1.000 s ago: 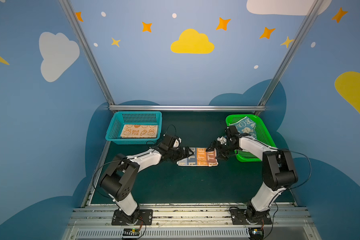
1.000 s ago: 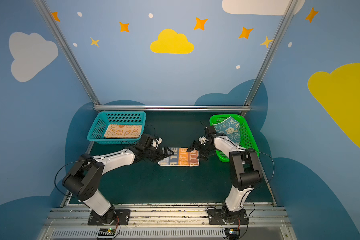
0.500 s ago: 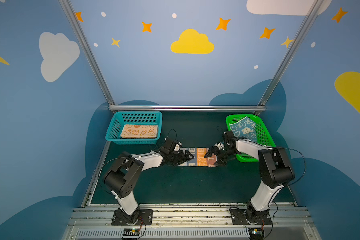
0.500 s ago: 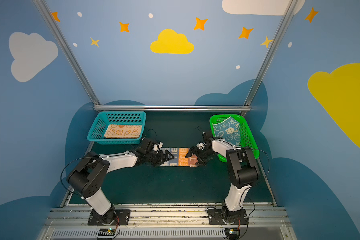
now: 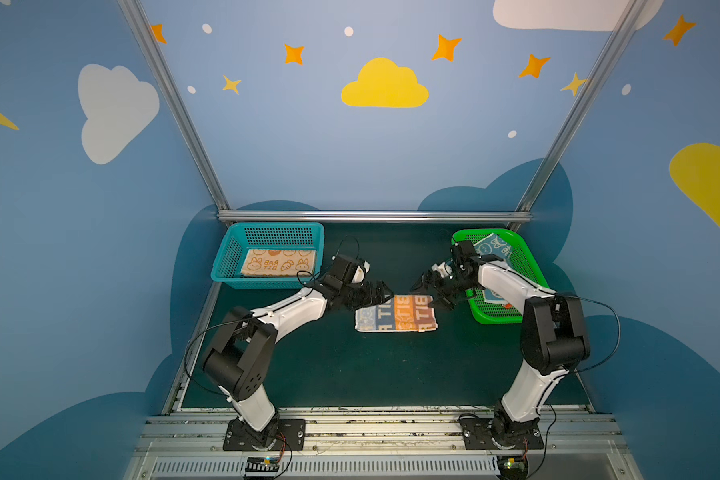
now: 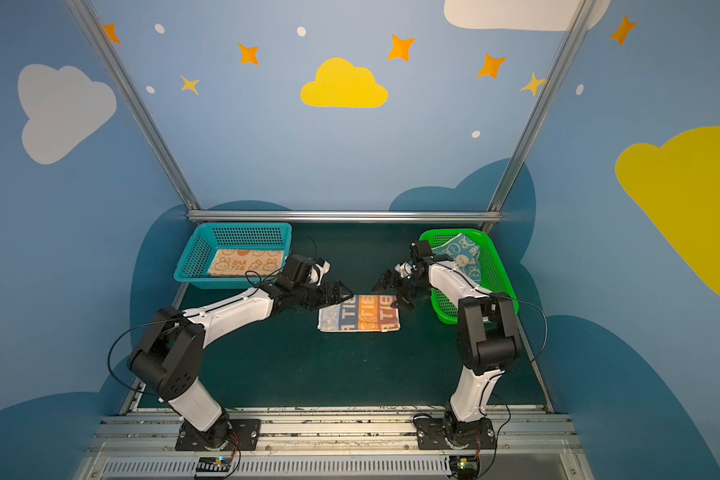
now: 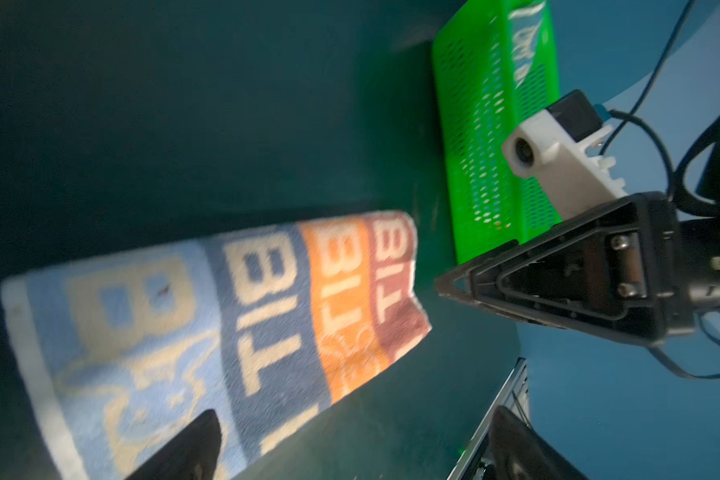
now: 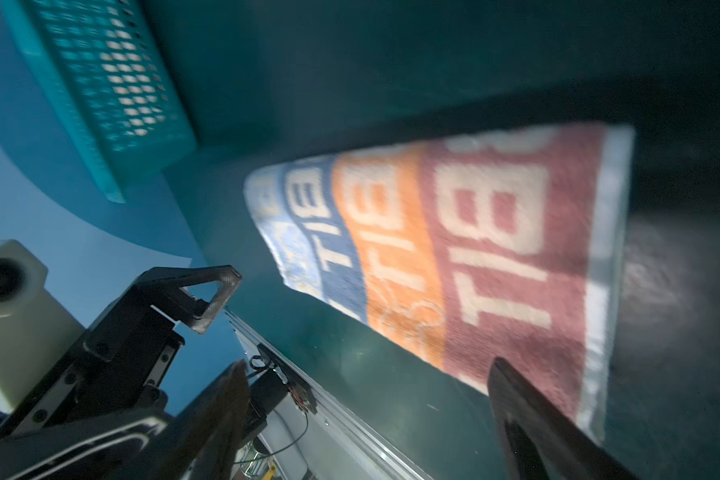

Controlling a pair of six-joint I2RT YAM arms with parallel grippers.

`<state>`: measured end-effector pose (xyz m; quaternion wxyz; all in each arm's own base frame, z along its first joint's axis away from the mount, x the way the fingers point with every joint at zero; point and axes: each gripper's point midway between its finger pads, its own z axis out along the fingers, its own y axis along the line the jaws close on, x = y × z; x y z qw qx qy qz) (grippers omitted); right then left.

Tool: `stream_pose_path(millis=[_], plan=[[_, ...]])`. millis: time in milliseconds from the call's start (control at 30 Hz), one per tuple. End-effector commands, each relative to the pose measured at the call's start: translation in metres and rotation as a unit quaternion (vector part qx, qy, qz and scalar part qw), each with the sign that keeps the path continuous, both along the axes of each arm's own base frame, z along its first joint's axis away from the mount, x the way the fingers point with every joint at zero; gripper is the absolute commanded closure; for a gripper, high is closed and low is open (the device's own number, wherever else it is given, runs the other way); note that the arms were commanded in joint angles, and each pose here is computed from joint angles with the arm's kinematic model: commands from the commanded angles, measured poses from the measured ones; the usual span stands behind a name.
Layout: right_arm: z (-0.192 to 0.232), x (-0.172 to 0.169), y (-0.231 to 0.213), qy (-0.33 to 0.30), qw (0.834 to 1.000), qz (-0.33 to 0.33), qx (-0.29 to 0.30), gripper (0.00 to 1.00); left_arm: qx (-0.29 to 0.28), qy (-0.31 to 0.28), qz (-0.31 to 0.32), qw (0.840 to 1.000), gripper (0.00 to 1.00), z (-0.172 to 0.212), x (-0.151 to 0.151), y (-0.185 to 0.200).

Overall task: Fold and stack the towels
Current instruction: 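Raise both open grippers away from the folded towel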

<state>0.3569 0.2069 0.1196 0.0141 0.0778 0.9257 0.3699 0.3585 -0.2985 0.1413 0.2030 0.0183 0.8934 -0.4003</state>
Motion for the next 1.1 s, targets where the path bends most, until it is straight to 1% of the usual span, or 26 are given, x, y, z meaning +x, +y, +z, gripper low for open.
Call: stream_pose_path(millis=[0, 67, 167, 267, 467, 533, 600, 667, 767, 867, 933, 967, 1067], plan=[[0.000, 0.018, 0.008, 0.016, 1.000, -0.009, 0.020, 0.11, 0.021, 0.009, -0.003, 1.000, 0.00, -0.010, 0.012, 0.004], [-0.004, 0.031, 0.016, 0.018, 0.999, -0.012, 0.034, 0.11, 0.018, 0.022, 0.003, 1.000, 0.00, -0.020, 0.022, 0.004], [-0.019, 0.043, 0.021, 0.027, 0.999, -0.015, 0.032, 0.11, 0.005, 0.047, 0.006, 0.999, 0.00, -0.040, 0.026, 0.002], [-0.040, 0.049, 0.020, 0.042, 0.999, -0.016, 0.024, 0.11, 0.015, 0.066, 0.008, 0.998, 0.00, -0.063, 0.027, 0.005], [-0.069, 0.048, 0.009, 0.062, 0.998, -0.024, 0.011, 0.11, 0.028, 0.095, 0.014, 0.995, 0.00, -0.097, 0.022, 0.017], [-0.075, 0.048, 0.004, 0.063, 0.998, -0.023, -0.004, 0.11, 0.039, 0.102, 0.016, 0.994, 0.00, -0.108, 0.020, 0.023], [-0.078, 0.049, -0.003, 0.059, 0.998, -0.022, -0.021, 0.11, 0.046, 0.109, 0.018, 0.993, 0.00, -0.116, 0.017, 0.029], [-0.071, 0.050, -0.003, 0.050, 0.998, -0.019, -0.011, 0.11, 0.052, 0.113, 0.018, 0.992, 0.00, -0.122, 0.013, 0.032], [-0.044, 0.053, 0.004, 0.019, 1.000, -0.009, 0.011, 0.11, 0.066, 0.102, 0.016, 0.992, 0.00, -0.117, 0.013, 0.036], [-0.012, 0.049, 0.005, -0.011, 1.000, 0.000, 0.012, 0.11, 0.102, 0.062, 0.022, 0.993, 0.00, -0.090, 0.023, 0.044], [0.002, 0.044, 0.001, -0.022, 1.000, 0.003, 0.005, 0.11, 0.141, 0.030, 0.023, 0.989, 0.00, -0.069, 0.026, 0.050], [0.006, 0.038, -0.001, -0.023, 1.000, 0.006, -0.003, 0.11, 0.168, 0.012, 0.031, 0.985, 0.00, -0.059, 0.029, 0.058], [0.001, 0.021, -0.013, -0.013, 0.999, 0.015, -0.041, 0.10, 0.207, -0.010, 0.036, 0.978, 0.00, -0.040, 0.025, 0.071]])
